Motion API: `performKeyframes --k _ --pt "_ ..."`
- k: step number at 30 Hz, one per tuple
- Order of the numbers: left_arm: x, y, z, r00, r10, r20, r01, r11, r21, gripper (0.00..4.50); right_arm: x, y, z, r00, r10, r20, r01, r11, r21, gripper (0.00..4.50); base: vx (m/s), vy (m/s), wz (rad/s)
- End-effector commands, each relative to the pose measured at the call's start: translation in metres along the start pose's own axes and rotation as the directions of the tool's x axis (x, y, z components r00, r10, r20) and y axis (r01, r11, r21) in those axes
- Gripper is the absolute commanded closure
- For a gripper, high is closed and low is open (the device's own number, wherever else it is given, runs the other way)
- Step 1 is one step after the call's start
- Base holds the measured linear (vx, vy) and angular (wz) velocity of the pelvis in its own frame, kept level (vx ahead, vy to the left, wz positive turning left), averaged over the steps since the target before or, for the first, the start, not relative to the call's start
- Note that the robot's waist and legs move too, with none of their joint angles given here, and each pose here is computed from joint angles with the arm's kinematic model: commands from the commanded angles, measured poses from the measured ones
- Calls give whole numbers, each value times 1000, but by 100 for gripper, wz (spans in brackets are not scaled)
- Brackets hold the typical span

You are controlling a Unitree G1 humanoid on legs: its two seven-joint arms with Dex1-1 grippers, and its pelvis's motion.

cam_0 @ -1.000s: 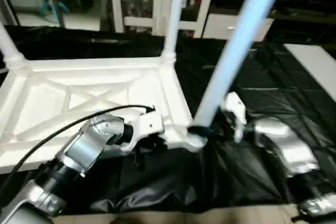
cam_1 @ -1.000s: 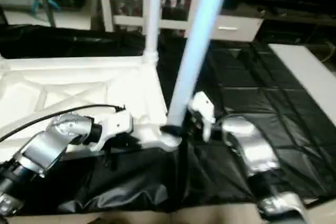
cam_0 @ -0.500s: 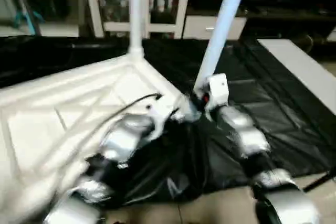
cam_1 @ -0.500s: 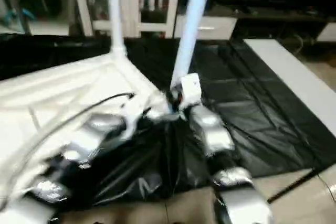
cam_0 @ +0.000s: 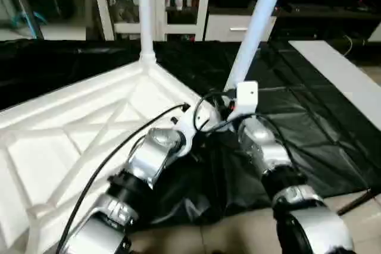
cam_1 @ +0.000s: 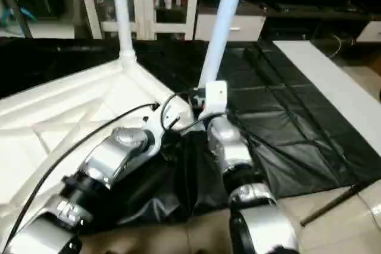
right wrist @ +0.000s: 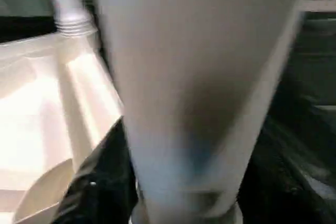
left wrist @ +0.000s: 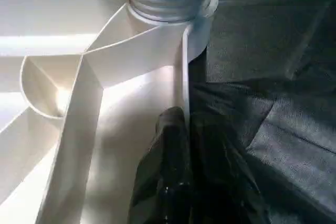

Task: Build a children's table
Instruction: Insert table leg to table base

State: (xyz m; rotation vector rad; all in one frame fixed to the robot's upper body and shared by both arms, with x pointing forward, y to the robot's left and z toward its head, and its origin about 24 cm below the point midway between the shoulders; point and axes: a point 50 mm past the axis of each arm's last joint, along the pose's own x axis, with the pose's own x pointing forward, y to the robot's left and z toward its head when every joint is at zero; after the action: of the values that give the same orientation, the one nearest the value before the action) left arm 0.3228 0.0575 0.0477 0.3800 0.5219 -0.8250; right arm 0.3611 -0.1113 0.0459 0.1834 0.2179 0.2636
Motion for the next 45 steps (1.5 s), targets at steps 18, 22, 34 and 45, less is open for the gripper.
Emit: performKeyframes --k 18,22,34,45 --pt "-61 -6 -26 875 -468 -119 482 827 289 450 -83 -44 23 740 608 -287 -667 719 -196 120 35 -16 -4" --pt "-63 -2 -28 872 -470 -141 490 822 289 450 -93 -46 21 683 644 -345 -723 665 -190 120 0 0 0" --pt "-63 0 -28 853 -496 -163 521 793 317 450 -102 -55 7 599 618 -510 -787 570 -234 120 0 0 0" --pt "-62 -2 -29 850 -500 -166 526 787 322 450 -86 -44 1 613 618 -492 -785 550 -287 120 0 0 0"
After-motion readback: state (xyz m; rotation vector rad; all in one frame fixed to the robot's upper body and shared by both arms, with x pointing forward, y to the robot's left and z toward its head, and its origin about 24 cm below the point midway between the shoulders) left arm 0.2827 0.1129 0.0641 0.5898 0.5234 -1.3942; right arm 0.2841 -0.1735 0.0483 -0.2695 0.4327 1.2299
